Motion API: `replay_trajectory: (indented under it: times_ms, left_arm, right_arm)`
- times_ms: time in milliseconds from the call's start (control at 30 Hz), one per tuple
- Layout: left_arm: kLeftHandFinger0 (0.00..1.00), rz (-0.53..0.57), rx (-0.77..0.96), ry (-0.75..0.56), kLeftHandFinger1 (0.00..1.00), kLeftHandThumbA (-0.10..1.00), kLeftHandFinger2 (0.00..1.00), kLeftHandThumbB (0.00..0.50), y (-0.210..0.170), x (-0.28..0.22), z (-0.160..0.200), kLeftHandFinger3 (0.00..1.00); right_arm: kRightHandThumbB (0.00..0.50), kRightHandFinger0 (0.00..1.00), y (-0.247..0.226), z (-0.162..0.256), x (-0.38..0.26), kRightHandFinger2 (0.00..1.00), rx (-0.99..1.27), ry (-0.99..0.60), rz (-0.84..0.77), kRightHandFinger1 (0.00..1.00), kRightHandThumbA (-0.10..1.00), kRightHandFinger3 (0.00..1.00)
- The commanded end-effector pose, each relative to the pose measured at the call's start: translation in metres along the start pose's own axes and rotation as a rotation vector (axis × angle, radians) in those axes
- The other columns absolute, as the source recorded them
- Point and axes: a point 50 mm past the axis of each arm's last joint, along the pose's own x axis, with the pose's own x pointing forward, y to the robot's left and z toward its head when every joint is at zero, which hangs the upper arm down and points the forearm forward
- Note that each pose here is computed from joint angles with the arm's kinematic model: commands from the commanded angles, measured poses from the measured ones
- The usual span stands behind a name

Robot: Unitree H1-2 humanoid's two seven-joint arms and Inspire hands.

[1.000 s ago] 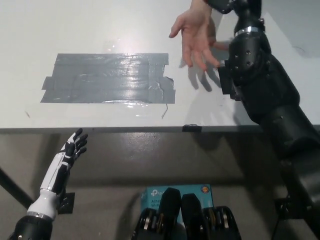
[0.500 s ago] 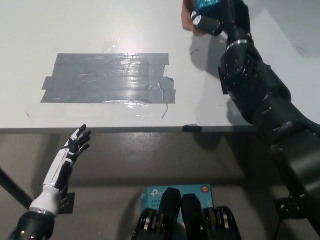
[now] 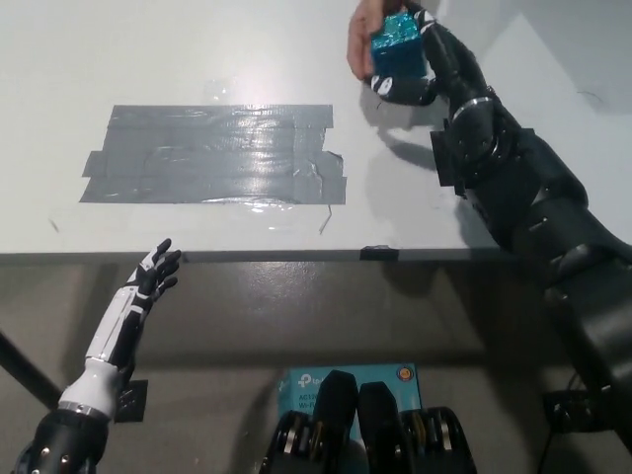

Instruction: A rubick's cube is kept in the black marked spot on the table and the robot uses its right arm to pick it up and hands it to a person

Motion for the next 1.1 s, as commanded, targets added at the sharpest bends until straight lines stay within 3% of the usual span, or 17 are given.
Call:
replay_trajectory:
  times_ms: [0,267,433,500,600,767,933,1067]
  left_arm:
    - [1.00,-0.026,0.034,-0.050,1.00,1.00,1.00,0.231,0.006,0.006,0.010,1.00]
    - [1.00,-0.029,0.030,-0.025,1.00,1.00,1.00,0.226,0.004,-0.007,0.005,1.00]
    - [1.00,-0.031,0.032,-0.026,1.00,1.00,1.00,0.234,0.004,-0.006,0.004,1.00]
    - [1.00,-0.031,0.023,-0.022,1.00,1.00,1.00,0.243,0.002,-0.005,0.003,1.00]
    - [1.00,-0.027,0.015,-0.022,1.00,1.00,1.00,0.229,0.003,-0.005,0.003,1.00]
    - [1.00,-0.029,0.010,-0.014,1.00,1.00,1.00,0.218,0.003,-0.002,0.004,1.00]
    - [1.00,-0.024,0.033,-0.024,1.00,1.00,1.00,0.189,0.002,-0.007,-0.001,1.00]
    - [1.00,-0.020,0.027,0.005,1.00,1.00,1.00,0.204,0.001,-0.019,-0.008,1.00]
  right_arm:
    - [0.500,1.00,-0.024,0.016,0.009,1.00,-0.001,-0.031,0.028,1.00,0.88,1.00]
    - [0.500,1.00,-0.040,0.017,0.008,1.00,0.021,-0.128,-0.019,1.00,0.95,1.00]
    - [0.500,1.00,-0.069,0.029,0.000,1.00,0.057,-0.261,-0.096,1.00,0.92,1.00]
    - [0.493,1.00,-0.087,0.034,-0.021,1.00,0.082,-0.355,-0.147,1.00,0.92,1.00]
    - [0.445,1.00,-0.106,0.046,-0.064,1.00,0.112,-0.477,-0.217,1.00,0.89,1.00]
    - [0.418,1.00,-0.120,0.051,-0.134,1.00,0.163,-0.587,-0.280,1.00,0.89,1.00]
    - [0.423,1.00,-0.115,0.030,-0.228,1.00,0.145,-0.658,-0.336,1.00,0.94,1.00]
    - [0.378,1.00,-0.102,0.009,-0.272,1.00,0.187,-0.689,-0.333,1.00,0.94,1.00]
